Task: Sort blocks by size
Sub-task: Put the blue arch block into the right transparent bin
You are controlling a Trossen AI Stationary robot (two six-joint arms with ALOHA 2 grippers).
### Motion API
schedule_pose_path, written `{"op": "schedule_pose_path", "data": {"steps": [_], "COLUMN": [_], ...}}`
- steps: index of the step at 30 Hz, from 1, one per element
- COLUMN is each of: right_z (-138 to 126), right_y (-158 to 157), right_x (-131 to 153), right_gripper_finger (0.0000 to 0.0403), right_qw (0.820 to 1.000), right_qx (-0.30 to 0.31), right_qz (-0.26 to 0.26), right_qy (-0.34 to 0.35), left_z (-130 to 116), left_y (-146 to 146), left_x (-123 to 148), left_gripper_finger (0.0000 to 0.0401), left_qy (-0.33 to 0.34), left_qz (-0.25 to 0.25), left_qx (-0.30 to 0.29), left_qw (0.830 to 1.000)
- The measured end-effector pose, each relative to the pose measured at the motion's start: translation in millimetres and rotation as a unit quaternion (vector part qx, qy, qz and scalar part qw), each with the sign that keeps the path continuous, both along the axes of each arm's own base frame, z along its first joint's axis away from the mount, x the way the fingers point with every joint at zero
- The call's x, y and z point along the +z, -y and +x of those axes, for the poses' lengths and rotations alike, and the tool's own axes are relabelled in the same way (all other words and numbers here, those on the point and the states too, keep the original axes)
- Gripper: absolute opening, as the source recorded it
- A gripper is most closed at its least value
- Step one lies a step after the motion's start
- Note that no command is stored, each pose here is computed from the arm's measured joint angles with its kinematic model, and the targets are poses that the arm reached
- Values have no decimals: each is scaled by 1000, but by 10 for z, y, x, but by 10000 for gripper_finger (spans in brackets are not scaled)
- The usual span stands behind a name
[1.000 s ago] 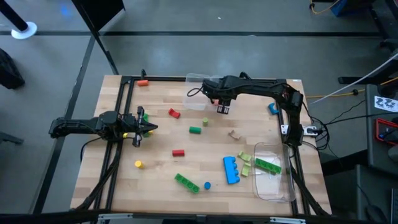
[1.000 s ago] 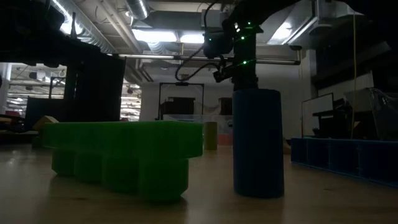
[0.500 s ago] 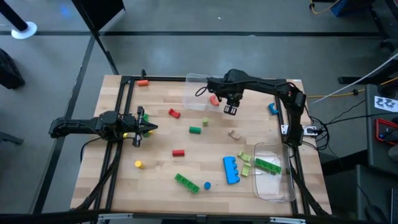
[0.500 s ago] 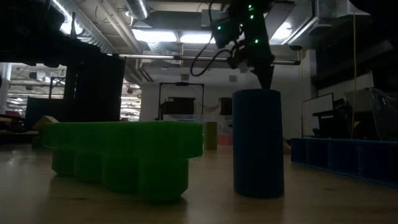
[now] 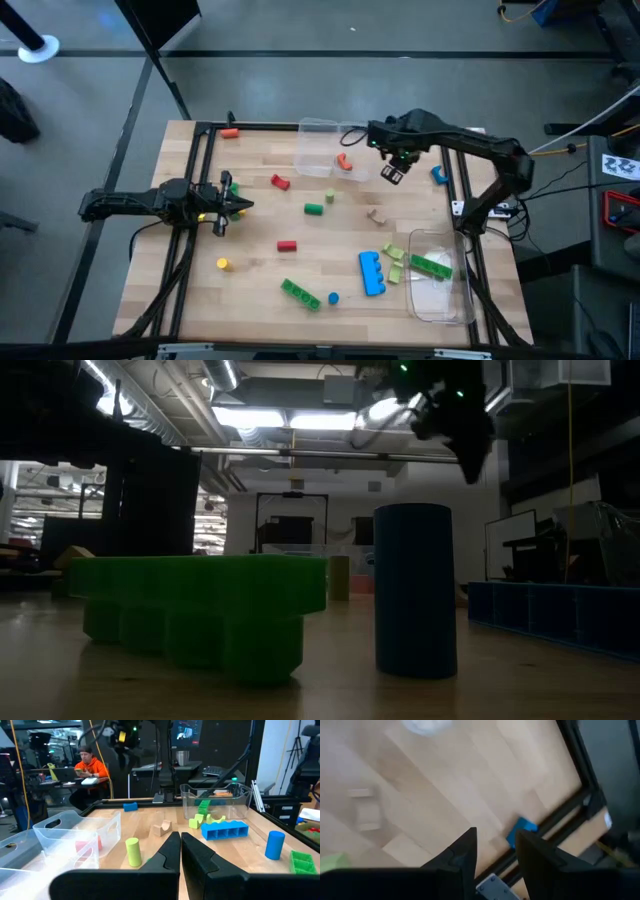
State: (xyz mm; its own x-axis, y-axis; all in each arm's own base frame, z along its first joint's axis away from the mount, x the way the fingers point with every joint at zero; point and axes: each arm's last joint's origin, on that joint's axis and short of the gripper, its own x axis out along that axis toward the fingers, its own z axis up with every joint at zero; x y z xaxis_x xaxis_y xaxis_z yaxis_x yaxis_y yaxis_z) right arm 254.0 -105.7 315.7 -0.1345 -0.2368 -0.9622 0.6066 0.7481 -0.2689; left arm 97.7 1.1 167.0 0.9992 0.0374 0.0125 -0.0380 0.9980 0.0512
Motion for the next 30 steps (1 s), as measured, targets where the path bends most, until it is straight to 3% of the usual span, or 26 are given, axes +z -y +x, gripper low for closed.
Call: {"op": "schedule_pose_path", "data": {"steps": [7, 13, 25, 30], "right_z": [-349, -612, -948, -1056], "right_y": [177, 485, 664, 678], "right_x": [-485, -848, -1144, -1316], "right_gripper_finger": [131, 131, 131, 131], "right_qw": [997, 989, 973, 966], "right_qx": [-62, -142, -220, -246], "right_qz": [-8, 12, 38, 13], "right_qy": [-52, -48, -65, -79], "left_z": [0, 0, 0, 0], "left_y": [0, 0, 0, 0], "left_x": [0, 0, 0, 0], "left_gripper_finger": [0, 0, 0, 0], "left_qy": [0, 0, 0, 0], "left_qz": [0, 0, 0, 0], "left_qx": [0, 0, 0, 0], "left_qw": [1000, 1000, 1000, 1000]}}
